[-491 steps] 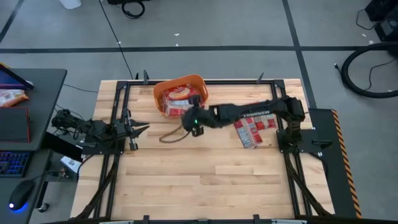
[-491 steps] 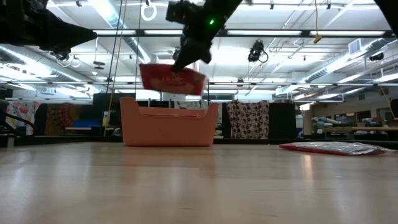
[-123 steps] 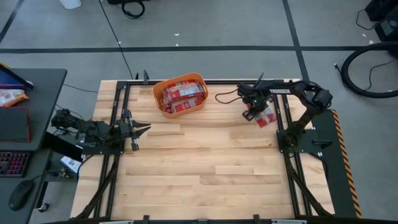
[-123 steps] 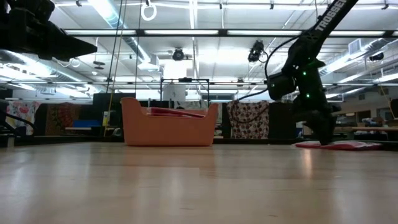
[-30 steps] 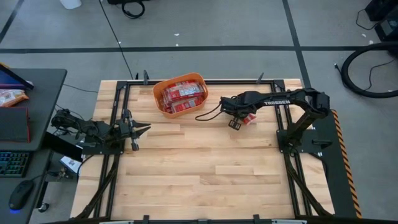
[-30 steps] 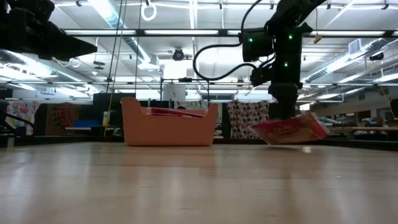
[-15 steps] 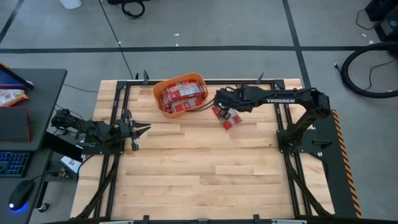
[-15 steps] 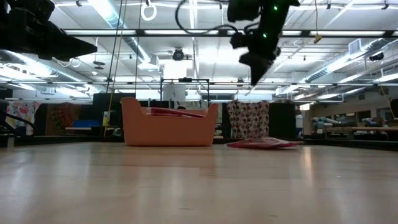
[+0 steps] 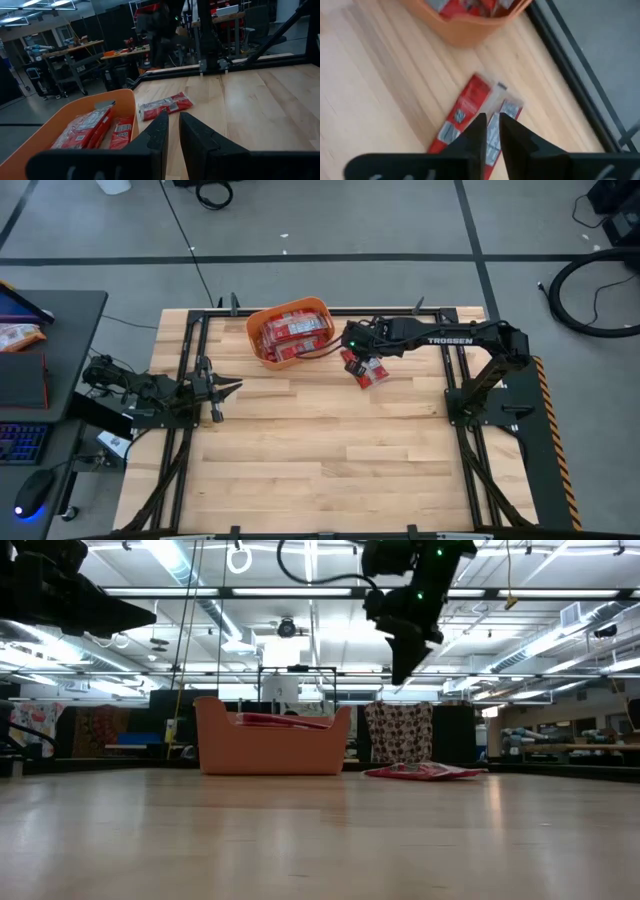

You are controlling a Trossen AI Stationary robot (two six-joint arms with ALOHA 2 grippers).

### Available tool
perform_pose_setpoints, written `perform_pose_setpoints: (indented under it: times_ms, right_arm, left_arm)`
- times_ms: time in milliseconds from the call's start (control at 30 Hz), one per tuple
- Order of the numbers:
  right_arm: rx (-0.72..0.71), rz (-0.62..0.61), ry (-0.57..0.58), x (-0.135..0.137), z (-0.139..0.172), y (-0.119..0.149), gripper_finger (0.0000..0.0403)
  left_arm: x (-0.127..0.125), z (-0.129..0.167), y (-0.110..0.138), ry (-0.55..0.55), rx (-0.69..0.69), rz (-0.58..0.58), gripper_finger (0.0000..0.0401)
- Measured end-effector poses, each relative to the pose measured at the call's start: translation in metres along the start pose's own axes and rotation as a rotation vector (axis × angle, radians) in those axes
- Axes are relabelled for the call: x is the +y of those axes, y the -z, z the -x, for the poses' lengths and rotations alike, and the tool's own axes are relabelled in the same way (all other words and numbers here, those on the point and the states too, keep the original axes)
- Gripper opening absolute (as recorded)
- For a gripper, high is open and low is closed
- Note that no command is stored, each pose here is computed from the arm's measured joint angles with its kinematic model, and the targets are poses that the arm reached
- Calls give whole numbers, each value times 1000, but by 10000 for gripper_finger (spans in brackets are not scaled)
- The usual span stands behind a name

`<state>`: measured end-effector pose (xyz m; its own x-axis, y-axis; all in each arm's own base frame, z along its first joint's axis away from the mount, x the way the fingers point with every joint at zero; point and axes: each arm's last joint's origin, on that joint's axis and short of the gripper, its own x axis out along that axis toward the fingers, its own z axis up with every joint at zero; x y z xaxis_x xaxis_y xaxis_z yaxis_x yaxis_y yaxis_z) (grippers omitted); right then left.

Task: Sort popcorn bags into baskets
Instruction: Put the red popcorn bag into the orange bin

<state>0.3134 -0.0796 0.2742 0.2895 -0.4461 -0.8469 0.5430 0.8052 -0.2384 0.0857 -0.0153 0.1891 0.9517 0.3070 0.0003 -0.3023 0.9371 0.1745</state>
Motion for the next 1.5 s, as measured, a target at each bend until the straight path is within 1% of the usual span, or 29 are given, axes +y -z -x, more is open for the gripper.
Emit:
perform_pose_setpoints:
  times_ms: [100,167,333,400,467,567,667,767,867,1033,1333,1433,1500]
  right_arm:
    - [48,43,-10,4,-13,14,75]
    - [82,121,-20,10,-21,25,89]
    - [171,376,-29,32,-35,62,119]
    - [198,449,-29,37,-40,76,132]
    - [220,489,-30,42,-46,89,146]
    - [248,520,-24,45,-54,106,172]
    - [267,539,21,46,-58,118,200]
    - [249,572,120,46,-58,124,224]
    - [208,620,205,48,-61,129,236]
    - [156,644,195,51,-71,139,234]
    - [111,633,239,49,-81,152,230]
    - [85,610,279,46,-85,153,229]
    - [67,589,284,44,-89,153,224]
  left_arm:
    - [0,0,0,0,0,0,50]
    - [0,0,0,0,0,0,50]
    - [0,0,0,0,0,-1,50]
    - [0,0,0,0,1,-2,50]
    - [0,0,0,0,0,-1,50]
    - [0,0,0,0,-1,1,50]
    - [0,0,0,0,-2,1,50]
    - [0,0,0,0,-2,1,50]
    - [0,0,0,0,-2,1,50]
    - [0,0,0,0,-2,1,50]
    - [0,0,0,0,-2,1,50]
    - [0,0,0,0,-2,1,50]
    - [0,0,0,0,-2,1,50]
